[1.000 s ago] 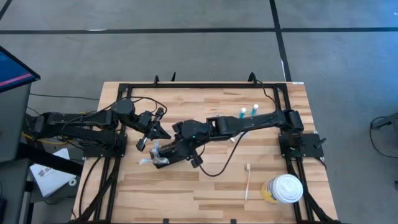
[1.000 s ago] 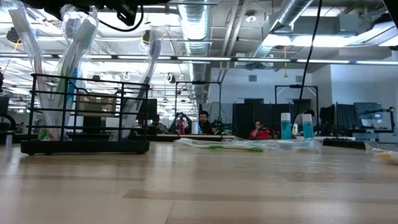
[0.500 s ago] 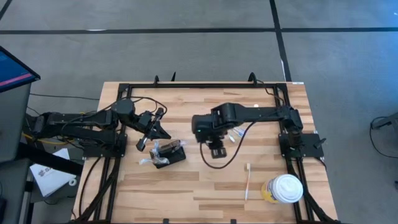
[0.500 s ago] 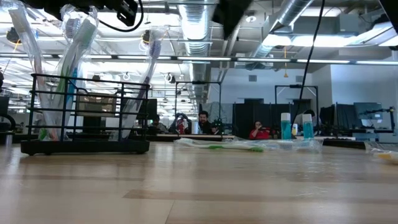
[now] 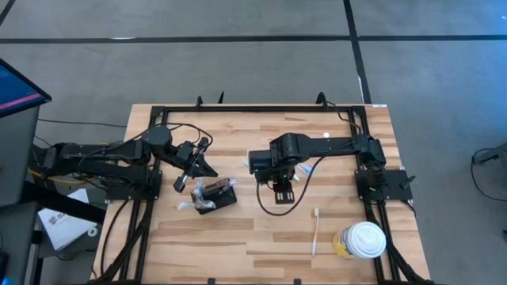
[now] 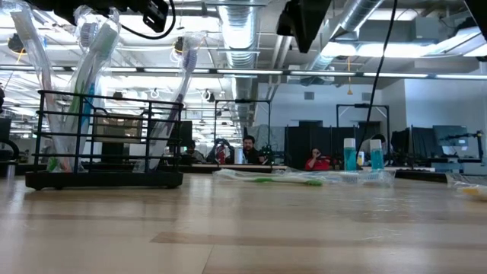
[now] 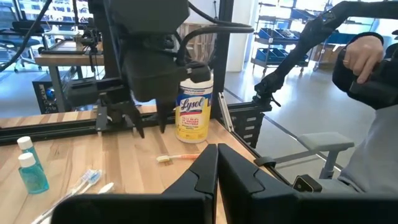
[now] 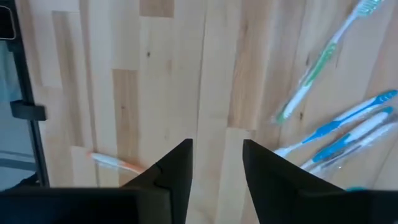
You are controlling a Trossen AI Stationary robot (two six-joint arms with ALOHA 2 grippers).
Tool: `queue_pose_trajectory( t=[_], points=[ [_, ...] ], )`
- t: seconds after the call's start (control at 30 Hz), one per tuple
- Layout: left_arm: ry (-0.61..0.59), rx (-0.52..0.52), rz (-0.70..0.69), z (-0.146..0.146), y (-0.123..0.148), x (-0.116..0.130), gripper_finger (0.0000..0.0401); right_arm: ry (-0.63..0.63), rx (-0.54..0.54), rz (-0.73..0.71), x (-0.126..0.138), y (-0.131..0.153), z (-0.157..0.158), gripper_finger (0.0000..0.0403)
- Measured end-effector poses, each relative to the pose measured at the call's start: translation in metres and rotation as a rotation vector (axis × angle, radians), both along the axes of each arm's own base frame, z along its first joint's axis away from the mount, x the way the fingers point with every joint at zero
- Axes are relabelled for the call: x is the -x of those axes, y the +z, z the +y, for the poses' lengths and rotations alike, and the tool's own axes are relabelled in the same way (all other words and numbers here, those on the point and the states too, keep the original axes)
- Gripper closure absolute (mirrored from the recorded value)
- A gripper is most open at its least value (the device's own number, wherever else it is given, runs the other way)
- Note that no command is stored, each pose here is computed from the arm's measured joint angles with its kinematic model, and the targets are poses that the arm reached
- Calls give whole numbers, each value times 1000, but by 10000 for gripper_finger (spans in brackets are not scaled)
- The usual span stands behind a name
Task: Pick & Place toothbrushing station
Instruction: Put the green toothbrush into the bottom right section of the mesh organizer
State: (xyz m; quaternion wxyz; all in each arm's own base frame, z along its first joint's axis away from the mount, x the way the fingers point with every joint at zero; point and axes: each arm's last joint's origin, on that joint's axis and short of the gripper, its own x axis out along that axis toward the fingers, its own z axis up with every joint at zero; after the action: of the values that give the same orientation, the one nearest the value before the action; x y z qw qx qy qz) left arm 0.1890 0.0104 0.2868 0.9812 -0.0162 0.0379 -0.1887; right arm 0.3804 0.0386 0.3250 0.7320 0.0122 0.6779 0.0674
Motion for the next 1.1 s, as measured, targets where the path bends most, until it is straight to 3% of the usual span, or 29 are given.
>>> queue_pose_trajectory(
  t=[0.27,0.63,0.83,1.1],
  points=[
    [0,1,5,0,0,0,398,-1,0,-7,-2,-5,-1,286],
    [0,0,7,0,-1,0,398,-51,-1,22,23,-72,-9,287],
    [0,-2,5,0,-1,0,398,-108,-12,-135,29,-91,-29,287],
    [0,-2,4,0,-1,0,398,-181,-7,-152,35,-130,-51,287]
  ],
)
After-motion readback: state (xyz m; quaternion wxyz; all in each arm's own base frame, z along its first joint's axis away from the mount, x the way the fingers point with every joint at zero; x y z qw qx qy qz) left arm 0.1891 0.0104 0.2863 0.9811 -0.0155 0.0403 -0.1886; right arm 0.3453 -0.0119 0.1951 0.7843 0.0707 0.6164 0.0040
